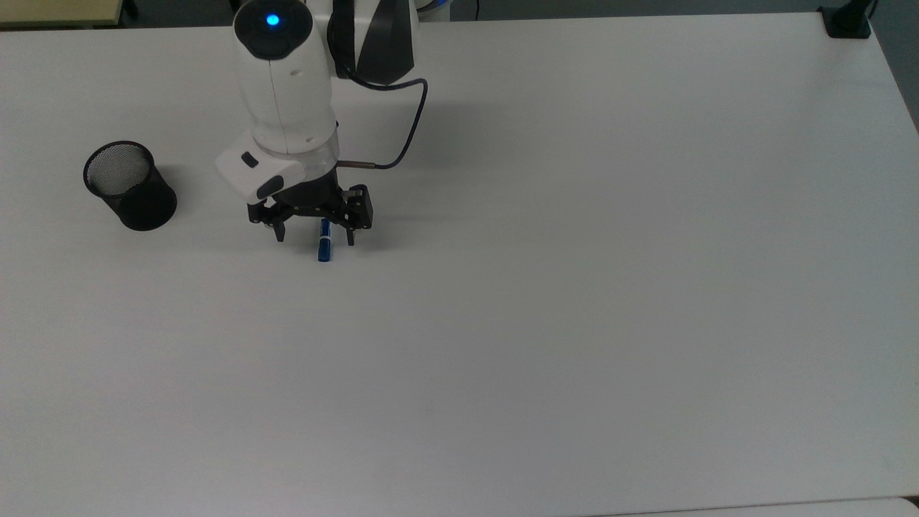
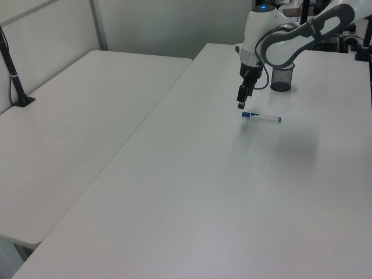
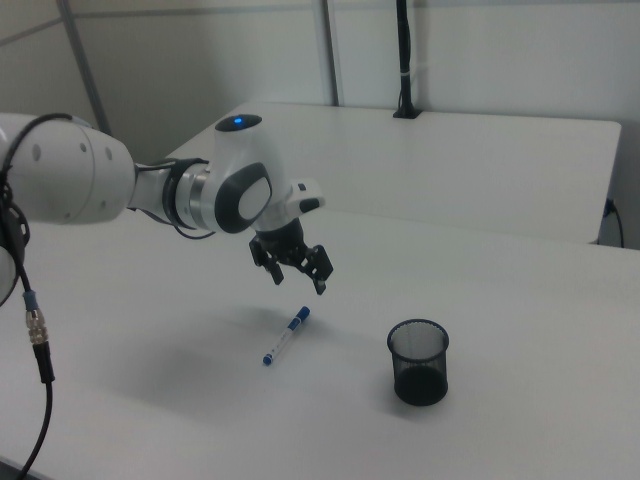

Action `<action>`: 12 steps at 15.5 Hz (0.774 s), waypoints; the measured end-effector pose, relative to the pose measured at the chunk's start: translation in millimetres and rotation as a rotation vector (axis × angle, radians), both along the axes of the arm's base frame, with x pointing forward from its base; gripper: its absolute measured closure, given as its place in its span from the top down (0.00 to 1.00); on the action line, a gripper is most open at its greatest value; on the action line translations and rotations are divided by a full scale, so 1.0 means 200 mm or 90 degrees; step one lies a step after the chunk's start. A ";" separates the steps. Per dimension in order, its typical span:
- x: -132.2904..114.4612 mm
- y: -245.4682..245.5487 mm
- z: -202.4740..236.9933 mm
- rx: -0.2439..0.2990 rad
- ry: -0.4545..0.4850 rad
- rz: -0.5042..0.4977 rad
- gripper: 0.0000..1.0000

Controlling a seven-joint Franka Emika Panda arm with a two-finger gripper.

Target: Remove the marker

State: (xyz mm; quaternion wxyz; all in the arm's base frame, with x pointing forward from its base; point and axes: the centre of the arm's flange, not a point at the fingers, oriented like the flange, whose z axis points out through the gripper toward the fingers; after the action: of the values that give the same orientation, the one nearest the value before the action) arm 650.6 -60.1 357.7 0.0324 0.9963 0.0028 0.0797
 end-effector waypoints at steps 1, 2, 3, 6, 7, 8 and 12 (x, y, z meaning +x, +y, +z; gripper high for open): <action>0.00 0.00 0.07 -0.004 -0.004 -0.002 1.00; -0.01 -0.01 0.17 -0.009 -0.003 -0.006 1.00; -0.02 -0.01 0.28 -0.015 0.003 -0.010 1.00; -0.09 -0.02 0.63 -0.032 0.021 -0.027 1.00; -0.12 -0.01 0.72 -0.037 0.024 -0.030 1.00; -0.15 0.01 0.80 -0.041 0.026 -0.030 1.00; -0.29 0.13 1.03 -0.047 0.033 -0.030 1.00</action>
State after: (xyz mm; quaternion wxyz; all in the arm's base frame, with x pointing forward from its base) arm 592.8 -33.4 563.2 0.0710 0.9959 -0.0166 0.0527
